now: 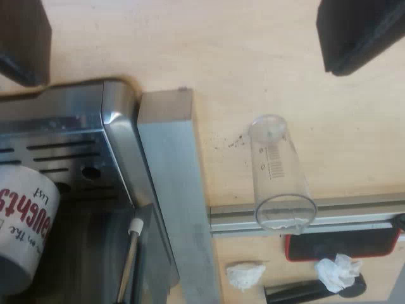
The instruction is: Place mug into machine
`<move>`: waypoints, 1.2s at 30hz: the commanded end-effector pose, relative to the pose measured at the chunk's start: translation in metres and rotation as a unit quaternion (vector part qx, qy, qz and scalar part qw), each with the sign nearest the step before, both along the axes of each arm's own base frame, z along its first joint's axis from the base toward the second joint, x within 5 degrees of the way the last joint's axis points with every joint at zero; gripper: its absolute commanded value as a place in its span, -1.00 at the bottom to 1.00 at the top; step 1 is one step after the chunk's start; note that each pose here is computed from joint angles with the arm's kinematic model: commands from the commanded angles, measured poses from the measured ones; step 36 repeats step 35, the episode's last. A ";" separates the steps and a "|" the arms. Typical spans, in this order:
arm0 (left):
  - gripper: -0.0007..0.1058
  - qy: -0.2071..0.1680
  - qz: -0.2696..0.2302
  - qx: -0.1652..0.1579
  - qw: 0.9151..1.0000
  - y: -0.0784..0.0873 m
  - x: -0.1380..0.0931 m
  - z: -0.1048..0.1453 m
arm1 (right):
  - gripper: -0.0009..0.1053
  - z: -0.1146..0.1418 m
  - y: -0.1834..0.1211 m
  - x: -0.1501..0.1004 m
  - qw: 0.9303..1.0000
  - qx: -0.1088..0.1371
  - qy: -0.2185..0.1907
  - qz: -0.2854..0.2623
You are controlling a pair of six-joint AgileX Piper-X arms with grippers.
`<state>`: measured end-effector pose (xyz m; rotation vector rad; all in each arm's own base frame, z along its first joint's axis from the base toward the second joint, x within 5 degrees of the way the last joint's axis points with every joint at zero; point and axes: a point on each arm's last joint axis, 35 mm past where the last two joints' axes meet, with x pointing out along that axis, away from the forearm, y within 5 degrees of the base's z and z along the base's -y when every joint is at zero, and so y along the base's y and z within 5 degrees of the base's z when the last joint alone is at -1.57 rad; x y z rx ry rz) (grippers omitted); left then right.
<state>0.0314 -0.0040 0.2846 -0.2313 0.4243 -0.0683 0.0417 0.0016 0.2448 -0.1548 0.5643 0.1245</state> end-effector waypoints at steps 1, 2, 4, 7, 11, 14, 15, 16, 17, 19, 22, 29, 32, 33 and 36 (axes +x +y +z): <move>0.65 -0.007 0.003 0.000 1.000 0.000 0.002 0.003 | 0.46 0.001 0.000 0.001 1.000 -0.001 -0.004 0.007; 0.65 -0.007 0.002 -0.001 1.000 0.000 0.002 0.003 | 0.46 0.001 0.000 0.001 1.000 -0.001 -0.004 0.007; 0.65 -0.007 0.000 -0.002 1.000 0.000 0.003 0.003 | 0.46 0.001 0.000 0.001 1.000 0.000 -0.004 0.006; 0.65 -0.008 0.000 -0.002 1.000 0.000 0.003 0.003 | 0.46 0.001 0.000 0.001 1.000 -0.001 -0.004 0.004; 0.65 -0.008 0.000 -0.002 1.000 0.000 0.003 0.003 | 0.46 0.001 0.000 0.001 1.000 -0.001 -0.004 0.005; 0.65 -0.011 0.000 -0.002 1.000 0.000 0.005 0.002 | 0.46 0.001 0.000 0.001 1.000 -0.001 -0.004 0.005; 0.65 -0.012 0.000 -0.002 1.000 0.000 0.005 0.002 | 0.46 0.001 0.000 0.001 1.000 -0.001 -0.004 0.005; 0.65 -0.012 0.000 -0.002 1.000 0.000 0.005 0.002 | 0.46 0.001 0.000 0.001 1.000 -0.001 -0.004 0.005; 0.65 -0.012 0.000 -0.002 1.000 0.000 0.005 0.002 | 0.46 0.001 0.000 0.001 1.000 -0.001 -0.004 0.005; 0.65 -0.012 0.000 -0.002 1.000 0.000 0.005 0.002 | 0.46 0.001 0.000 0.001 1.000 -0.001 -0.004 0.005; 0.65 -0.012 0.000 -0.002 1.000 0.000 0.005 0.002 | 0.46 0.001 0.000 0.001 1.000 -0.001 -0.004 0.005; 0.65 -0.014 -0.001 0.000 1.000 0.000 0.005 0.002 | 0.46 0.001 0.000 0.001 1.000 -0.001 -0.004 0.005; 0.65 -0.014 -0.001 0.000 1.000 0.000 0.005 0.002 | 0.46 0.001 0.000 0.001 1.000 -0.001 -0.004 0.005; 0.65 -0.014 -0.001 0.000 1.000 0.000 0.005 0.002 | 0.46 0.001 0.000 0.001 1.000 -0.001 -0.004 0.005; 0.65 -0.014 -0.001 0.000 1.000 0.000 0.005 0.002 | 0.46 0.001 0.000 0.001 1.000 -0.001 -0.004 0.005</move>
